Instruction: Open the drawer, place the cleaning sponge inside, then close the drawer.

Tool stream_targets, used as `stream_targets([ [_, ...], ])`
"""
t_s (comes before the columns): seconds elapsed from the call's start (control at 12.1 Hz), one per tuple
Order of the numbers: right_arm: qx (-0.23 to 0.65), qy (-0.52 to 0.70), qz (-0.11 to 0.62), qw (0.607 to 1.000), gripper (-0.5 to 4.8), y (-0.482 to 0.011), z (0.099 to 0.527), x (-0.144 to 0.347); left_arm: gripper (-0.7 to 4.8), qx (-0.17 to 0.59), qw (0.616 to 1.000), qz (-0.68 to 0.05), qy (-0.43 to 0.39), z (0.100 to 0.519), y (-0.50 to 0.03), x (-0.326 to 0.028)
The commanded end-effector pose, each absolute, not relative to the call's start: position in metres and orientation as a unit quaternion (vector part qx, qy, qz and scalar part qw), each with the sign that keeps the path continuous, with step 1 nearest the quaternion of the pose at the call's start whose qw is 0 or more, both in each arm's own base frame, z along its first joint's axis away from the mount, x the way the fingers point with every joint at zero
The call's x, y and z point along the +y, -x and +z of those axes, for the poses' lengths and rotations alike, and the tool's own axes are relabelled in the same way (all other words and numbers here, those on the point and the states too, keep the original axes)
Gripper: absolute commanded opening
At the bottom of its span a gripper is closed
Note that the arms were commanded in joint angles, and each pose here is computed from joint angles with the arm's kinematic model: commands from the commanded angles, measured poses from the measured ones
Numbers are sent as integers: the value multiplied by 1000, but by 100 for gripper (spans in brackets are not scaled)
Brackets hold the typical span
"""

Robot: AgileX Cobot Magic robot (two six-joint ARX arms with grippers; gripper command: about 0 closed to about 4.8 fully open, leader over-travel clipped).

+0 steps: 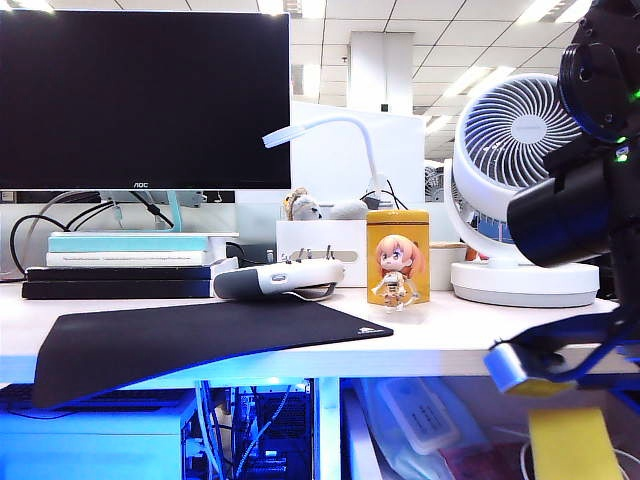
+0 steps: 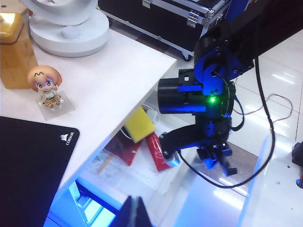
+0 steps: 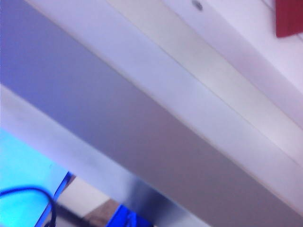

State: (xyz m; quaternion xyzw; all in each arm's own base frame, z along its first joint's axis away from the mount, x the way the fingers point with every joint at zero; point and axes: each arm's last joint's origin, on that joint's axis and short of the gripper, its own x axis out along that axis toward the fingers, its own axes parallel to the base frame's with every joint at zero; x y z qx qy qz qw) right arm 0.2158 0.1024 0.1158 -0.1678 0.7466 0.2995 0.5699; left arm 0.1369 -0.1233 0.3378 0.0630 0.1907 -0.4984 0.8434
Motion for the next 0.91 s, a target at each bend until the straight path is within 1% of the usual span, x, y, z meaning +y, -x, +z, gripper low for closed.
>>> stream_targets([
  [0.08, 724, 172, 304, 595, -8, -222, 115, 105, -6, 182, 845, -500, -63, 340, -137, -123],
  [0.91, 671, 177, 295, 657, -8, -237, 113, 110, -6, 182, 845, -500, -63, 340, -137, -123],
])
